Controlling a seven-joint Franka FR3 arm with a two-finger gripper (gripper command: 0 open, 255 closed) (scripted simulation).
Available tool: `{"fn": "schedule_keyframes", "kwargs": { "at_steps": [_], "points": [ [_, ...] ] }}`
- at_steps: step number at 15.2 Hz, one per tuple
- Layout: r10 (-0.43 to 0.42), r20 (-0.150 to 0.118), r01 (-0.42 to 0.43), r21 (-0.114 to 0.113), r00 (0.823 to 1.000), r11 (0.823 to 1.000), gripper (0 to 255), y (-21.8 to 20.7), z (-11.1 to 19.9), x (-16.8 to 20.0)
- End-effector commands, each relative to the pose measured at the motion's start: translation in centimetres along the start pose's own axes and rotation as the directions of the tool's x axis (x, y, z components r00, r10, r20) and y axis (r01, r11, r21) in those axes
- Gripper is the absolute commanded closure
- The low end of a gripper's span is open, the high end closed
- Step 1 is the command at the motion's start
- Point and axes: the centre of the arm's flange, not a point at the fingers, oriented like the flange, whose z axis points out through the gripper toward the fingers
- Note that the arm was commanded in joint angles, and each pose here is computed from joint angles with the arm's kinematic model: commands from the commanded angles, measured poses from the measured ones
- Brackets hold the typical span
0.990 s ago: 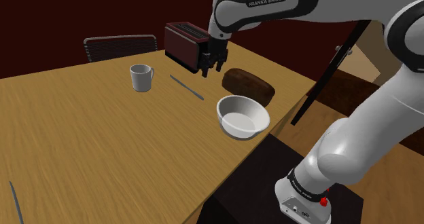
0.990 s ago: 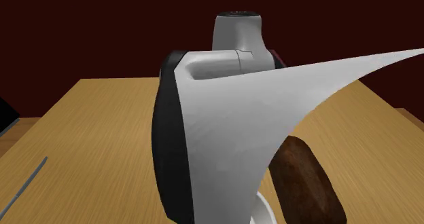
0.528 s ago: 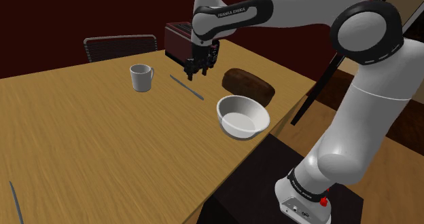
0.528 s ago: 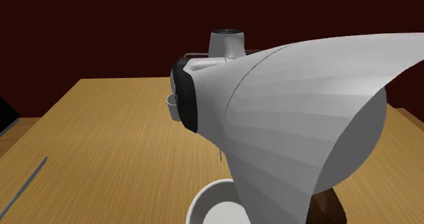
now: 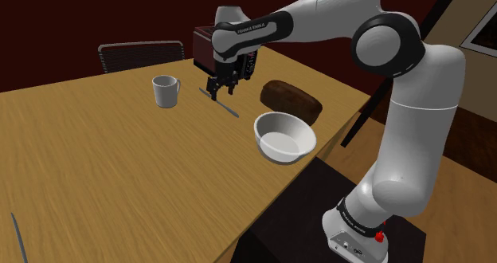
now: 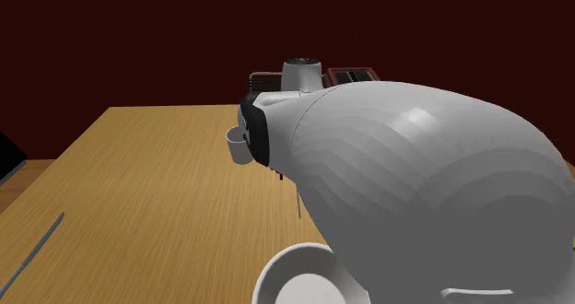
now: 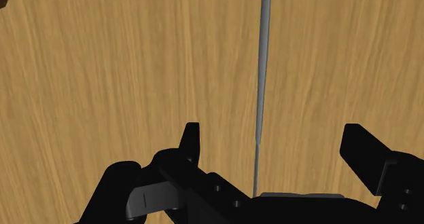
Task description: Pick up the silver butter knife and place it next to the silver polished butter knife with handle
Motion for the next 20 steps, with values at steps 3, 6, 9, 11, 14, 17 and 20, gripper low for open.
{"fn": "schedule_keyframes", "kwargs": {
  "at_steps": [3, 6, 9, 11, 14, 17, 20],
  "points": [
    [0.000, 0.000, 0.000, 0.000, 1.000, 1.000, 0, 0.0, 2.3, 0.0],
    [0.000, 0.000, 0.000, 0.000, 1.000, 1.000, 0, 0.0, 2.3, 0.0],
    [0.000, 0.000, 0.000, 0.000, 1.000, 1.000, 0, 0.0, 2.3, 0.0],
    [0.000, 0.000, 0.000, 0.000, 1.000, 1.000, 0, 0.0, 2.3, 0.0],
    [0.000, 0.000, 0.000, 0.000, 1.000, 1.000, 255, 0.0, 2.3, 0.0],
    [0.000, 0.000, 0.000, 0.000, 1.000, 1.000, 255, 0.0, 2.3, 0.0],
    [0.000, 0.000, 0.000, 0.000, 1.000, 1.000, 255, 0.0, 2.3, 0.0]
  ]
}}
